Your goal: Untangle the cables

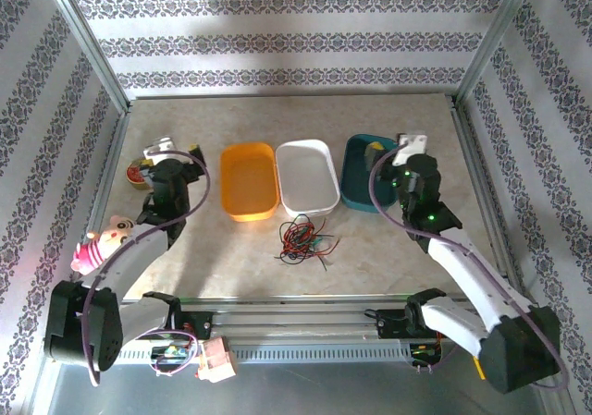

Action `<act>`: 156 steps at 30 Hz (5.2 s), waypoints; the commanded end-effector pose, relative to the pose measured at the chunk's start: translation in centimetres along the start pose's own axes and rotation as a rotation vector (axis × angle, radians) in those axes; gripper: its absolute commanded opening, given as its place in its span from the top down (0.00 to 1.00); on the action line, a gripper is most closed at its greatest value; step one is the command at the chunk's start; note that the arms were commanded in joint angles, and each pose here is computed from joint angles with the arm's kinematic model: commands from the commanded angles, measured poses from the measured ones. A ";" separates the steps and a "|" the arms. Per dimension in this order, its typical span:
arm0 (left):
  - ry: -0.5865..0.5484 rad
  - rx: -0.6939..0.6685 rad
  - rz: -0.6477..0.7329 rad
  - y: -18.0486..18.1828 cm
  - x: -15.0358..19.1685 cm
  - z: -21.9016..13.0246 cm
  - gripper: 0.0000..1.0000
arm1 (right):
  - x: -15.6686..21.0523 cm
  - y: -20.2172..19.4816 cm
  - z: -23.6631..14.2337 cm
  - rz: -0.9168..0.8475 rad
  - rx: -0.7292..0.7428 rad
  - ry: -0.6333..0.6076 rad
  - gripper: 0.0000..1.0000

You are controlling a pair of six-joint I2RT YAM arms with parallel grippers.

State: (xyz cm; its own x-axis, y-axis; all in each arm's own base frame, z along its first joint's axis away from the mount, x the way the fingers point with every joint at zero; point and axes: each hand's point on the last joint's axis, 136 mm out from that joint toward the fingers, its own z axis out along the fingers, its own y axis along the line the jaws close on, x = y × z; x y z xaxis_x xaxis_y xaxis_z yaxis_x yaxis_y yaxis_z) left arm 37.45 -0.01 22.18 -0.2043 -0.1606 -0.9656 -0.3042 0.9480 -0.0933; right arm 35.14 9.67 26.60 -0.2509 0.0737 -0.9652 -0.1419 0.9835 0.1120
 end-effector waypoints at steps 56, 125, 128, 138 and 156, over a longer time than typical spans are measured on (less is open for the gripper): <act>0.817 0.965 0.302 -20.0 22.3 -18.6 0.49 | 17.0 17.4 -5.0 -0.020 -0.639 0.784 0.97; 0.819 0.617 0.451 -14.7 27.0 -14.8 1.00 | -15.5 -5.5 -7.6 0.364 0.015 -0.255 1.00; 0.818 0.571 0.470 -13.9 27.2 -14.4 1.00 | -17.2 -5.7 -7.6 0.368 0.003 -0.276 1.00; 0.750 0.687 0.391 -16.9 24.2 -15.1 1.00 | -11.5 -7.6 -1.3 0.368 0.077 -0.087 1.00; 0.658 0.694 0.294 -18.0 21.0 -14.8 1.00 | 11.7 -9.0 7.8 0.451 0.273 0.562 1.00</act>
State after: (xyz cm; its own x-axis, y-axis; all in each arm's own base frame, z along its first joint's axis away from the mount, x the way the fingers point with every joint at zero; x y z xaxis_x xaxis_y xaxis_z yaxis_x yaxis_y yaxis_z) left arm 24.49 -24.21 6.08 -0.7362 0.2169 -0.6411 0.4249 0.8854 -0.1884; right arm 41.14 2.75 14.34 -0.6458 0.4365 -0.6264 0.2634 0.8974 0.3539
